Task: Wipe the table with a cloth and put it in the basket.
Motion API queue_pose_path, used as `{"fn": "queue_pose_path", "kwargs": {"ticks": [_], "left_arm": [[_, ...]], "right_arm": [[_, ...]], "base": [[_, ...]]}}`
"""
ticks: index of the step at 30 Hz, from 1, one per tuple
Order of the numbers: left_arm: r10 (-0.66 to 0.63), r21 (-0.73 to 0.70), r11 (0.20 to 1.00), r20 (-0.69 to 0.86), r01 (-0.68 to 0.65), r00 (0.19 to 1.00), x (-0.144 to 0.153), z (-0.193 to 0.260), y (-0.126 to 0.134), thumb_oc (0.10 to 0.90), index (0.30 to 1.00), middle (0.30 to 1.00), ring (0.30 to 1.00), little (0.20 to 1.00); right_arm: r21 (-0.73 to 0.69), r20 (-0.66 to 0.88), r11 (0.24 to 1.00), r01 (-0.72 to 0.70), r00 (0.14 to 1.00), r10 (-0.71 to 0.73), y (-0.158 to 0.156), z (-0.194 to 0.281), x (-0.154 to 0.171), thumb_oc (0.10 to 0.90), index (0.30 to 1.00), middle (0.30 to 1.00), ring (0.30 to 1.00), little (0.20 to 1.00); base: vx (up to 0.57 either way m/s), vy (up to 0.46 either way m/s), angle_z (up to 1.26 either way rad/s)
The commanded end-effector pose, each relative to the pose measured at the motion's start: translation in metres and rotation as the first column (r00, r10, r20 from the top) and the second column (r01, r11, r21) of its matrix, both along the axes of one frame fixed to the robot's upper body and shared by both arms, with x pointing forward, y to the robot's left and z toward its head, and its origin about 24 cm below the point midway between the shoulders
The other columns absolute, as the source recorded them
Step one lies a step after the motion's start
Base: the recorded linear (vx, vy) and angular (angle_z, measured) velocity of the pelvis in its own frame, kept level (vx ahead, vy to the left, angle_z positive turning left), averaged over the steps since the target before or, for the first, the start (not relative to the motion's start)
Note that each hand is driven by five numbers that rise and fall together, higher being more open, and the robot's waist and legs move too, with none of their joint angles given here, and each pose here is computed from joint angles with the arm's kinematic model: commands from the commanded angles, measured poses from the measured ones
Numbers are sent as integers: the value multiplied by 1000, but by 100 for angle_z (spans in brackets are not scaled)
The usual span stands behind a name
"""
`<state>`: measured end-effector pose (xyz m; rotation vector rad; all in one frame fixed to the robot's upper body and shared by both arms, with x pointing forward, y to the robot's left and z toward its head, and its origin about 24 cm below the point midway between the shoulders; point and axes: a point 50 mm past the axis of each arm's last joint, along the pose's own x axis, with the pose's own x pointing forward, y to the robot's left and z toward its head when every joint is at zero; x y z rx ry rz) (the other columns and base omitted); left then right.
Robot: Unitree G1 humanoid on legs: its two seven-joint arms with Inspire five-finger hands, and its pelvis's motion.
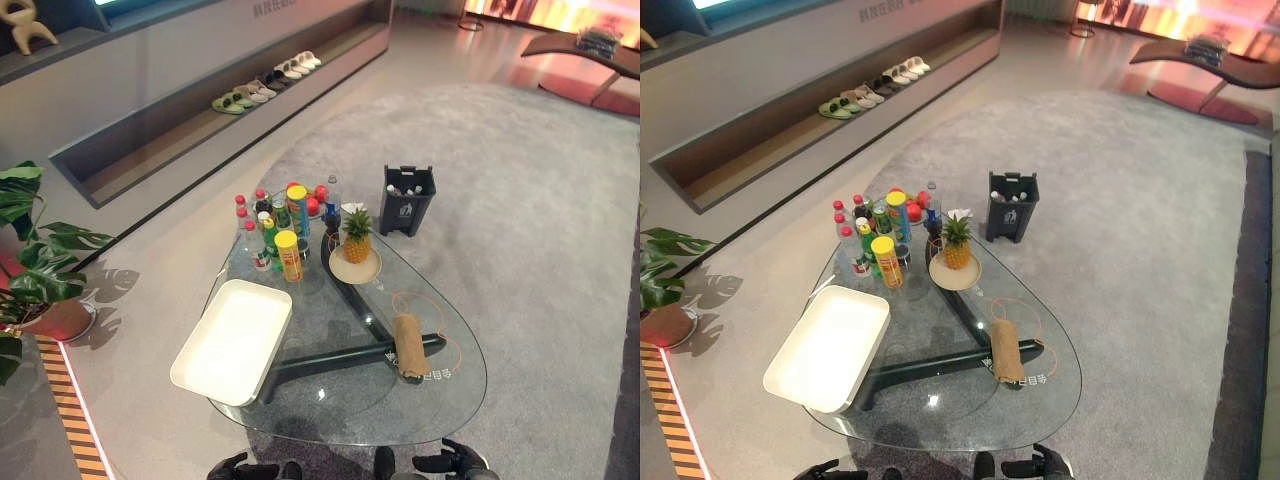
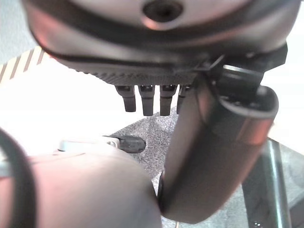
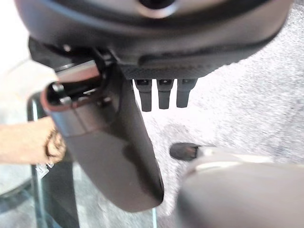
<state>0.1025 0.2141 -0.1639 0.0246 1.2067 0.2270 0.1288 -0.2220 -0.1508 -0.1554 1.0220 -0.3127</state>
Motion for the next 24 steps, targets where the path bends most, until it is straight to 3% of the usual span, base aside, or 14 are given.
{"fn": "queue_pose_path", "kwargs": {"ticks": [1,10,24], "left_arm": [[-4,0,1000,65,4,998,24,4,-14,800,900,900,900,900],[-10,24,1000,201,6,979,45,15,-13,800,900,900,900,900],[36,-19,999,322,-31,946,70,29,-18,800,900,900,900,900]], "right_arm": [[-59,298,998,-4,954,21,7,35,66,800,900,900,900,900],[-83,601,995,52,799,8,12,97,119,800,900,900,900,900],[-182,863,970,162,498,78,20,189,158,800,900,900,900,900]], "base": [[-130,-4,1],[-71,5,2],[-48,27,0]]}}
